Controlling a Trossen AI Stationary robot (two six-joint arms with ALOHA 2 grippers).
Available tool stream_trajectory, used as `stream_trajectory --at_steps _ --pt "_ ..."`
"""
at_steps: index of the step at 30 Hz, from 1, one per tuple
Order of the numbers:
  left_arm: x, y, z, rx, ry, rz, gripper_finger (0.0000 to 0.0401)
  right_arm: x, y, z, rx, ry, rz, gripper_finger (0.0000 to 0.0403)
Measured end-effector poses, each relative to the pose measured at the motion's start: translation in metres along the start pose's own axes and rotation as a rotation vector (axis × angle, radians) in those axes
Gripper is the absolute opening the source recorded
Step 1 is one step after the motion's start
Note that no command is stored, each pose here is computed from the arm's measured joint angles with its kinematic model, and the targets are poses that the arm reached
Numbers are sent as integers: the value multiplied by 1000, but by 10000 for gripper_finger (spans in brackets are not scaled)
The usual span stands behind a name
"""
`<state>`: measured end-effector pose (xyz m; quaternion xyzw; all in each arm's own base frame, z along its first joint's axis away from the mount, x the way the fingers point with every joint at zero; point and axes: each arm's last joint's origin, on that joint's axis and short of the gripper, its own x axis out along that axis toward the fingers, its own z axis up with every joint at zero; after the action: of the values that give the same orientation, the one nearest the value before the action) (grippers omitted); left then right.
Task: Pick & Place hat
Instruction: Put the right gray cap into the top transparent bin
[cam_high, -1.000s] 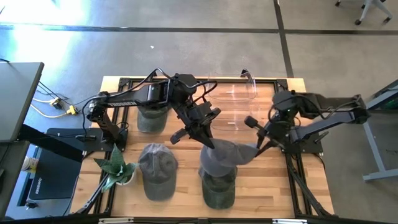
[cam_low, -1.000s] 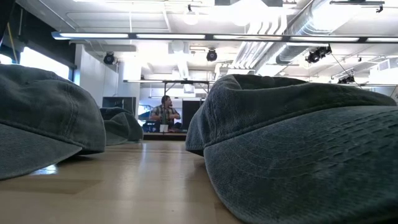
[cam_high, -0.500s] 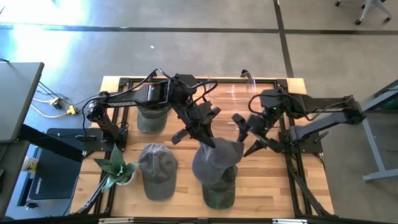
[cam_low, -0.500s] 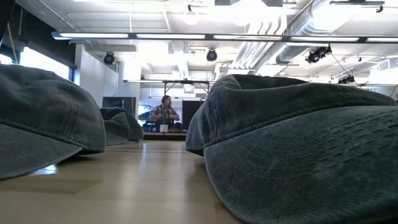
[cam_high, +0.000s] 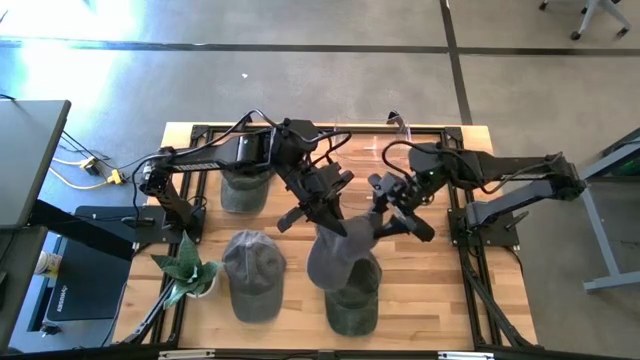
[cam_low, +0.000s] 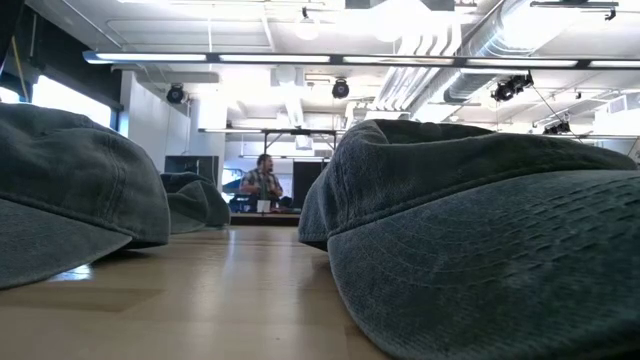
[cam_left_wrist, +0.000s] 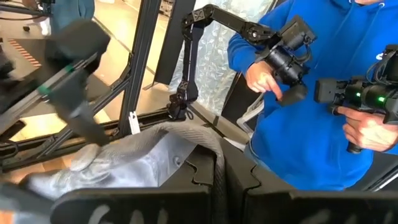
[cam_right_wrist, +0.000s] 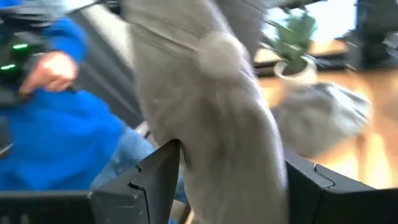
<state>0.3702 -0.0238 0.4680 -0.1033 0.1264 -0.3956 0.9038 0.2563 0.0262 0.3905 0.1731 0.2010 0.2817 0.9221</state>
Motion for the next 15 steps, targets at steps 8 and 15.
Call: stream_trajectory --at_steps 8,15 --pt "0 -1 0 20 4 -18 0 3 5 5 -141 -14 180 215" --pt "0 1 -6 -31 49 12 0 2 6 6 -168 -24 191 137"
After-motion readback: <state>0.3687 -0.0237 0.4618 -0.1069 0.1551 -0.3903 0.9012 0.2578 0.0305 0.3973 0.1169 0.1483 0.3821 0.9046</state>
